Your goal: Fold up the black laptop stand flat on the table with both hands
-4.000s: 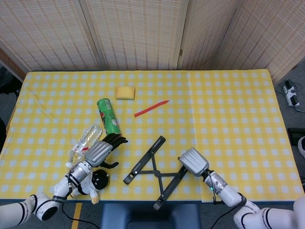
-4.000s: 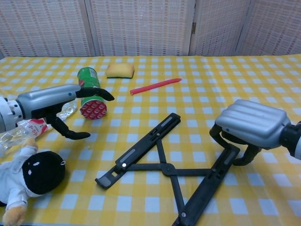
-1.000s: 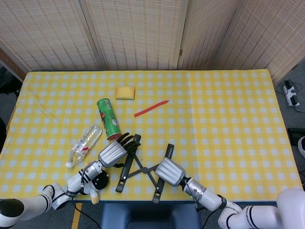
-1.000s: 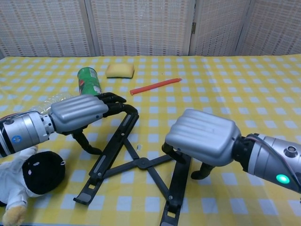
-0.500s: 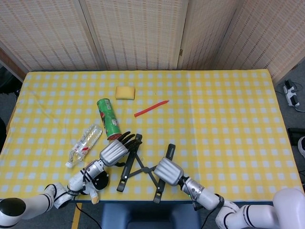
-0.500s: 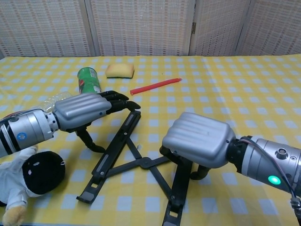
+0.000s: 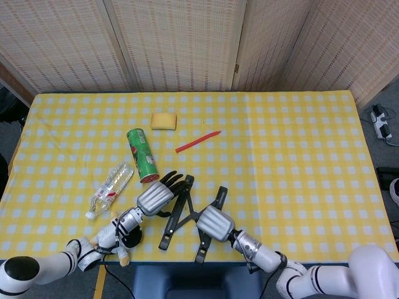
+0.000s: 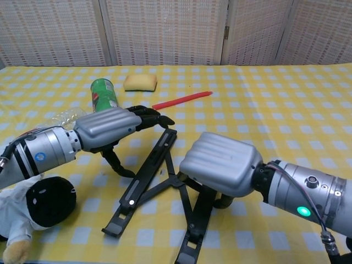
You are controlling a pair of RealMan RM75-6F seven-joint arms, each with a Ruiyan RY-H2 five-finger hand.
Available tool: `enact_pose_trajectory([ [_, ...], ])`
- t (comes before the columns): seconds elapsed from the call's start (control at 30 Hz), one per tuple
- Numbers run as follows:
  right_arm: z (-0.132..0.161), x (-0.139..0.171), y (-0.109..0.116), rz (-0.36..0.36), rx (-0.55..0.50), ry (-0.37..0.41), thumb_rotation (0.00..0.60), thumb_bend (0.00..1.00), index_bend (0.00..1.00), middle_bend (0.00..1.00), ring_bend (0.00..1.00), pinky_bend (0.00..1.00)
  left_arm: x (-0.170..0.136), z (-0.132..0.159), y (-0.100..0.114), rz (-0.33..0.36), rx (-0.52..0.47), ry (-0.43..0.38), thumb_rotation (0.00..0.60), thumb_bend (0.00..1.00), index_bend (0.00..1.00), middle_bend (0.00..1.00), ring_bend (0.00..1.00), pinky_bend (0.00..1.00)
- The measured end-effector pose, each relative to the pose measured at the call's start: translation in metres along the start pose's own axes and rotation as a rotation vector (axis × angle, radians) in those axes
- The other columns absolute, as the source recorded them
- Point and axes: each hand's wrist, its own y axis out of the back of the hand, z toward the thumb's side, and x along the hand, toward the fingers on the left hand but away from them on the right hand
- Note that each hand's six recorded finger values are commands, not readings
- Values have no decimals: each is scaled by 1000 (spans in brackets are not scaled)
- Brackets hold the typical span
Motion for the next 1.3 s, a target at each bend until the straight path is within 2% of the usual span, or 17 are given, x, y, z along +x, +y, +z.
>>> enact_pose_trajectory([
  [0.3,5,-11,7,-30,5,3,600,110,671,889,933,966,3,11,1,-2,-75,-11,600,122,105,170,27,0],
  [0.57,4,-17,11,-43,13,-3,600,110,667,889,935,965,5,20,2,-9,-98,-26,600,123,96,165,21,0],
  [0.63,5,-16,13,-48,7,-1,600,110,642,885,936,965,3,18,3,-6,-93,-20,600,123,90,161,17,0],
  [0.7,5,-13,18,-59,-5,5,600,110,560,840,906,951,1,13,6,4,-94,-6,600,123,87,158,14,0],
  [0.8,4,-7,28,-83,-27,22,600,109,425,721,796,896,-4,3,15,31,-102,20,600,122,86,156,13,0],
  [0.87,4,-3,35,-93,-44,37,600,109,325,616,703,827,-8,-5,22,48,-110,41,600,123,85,156,13,0],
  [0.93,1,3,43,-96,-58,58,600,109,208,486,591,704,-12,-12,27,61,-116,59,600,122,85,155,12,0],
  [1.0,-3,6,48,-81,-55,79,600,109,63,323,444,516,-17,-19,34,74,-124,80,600,123,85,154,11,0],
  [1.03,-4,7,49,-68,-52,89,600,109,21,250,379,438,-19,-22,36,79,-128,88,600,123,84,152,10,0],
  [1.1,-3,6,47,-27,-48,115,600,109,0,126,265,308,-23,-28,41,87,-137,106,600,123,84,151,8,0],
  [1.17,-3,5,44,18,-42,138,600,108,0,46,166,199,-28,-33,43,92,-141,121,600,123,83,149,6,0],
  [1.3,-2,-1,35,122,-10,180,600,108,0,0,73,94,-34,-39,45,91,-150,141,600,122,80,145,1,0],
])
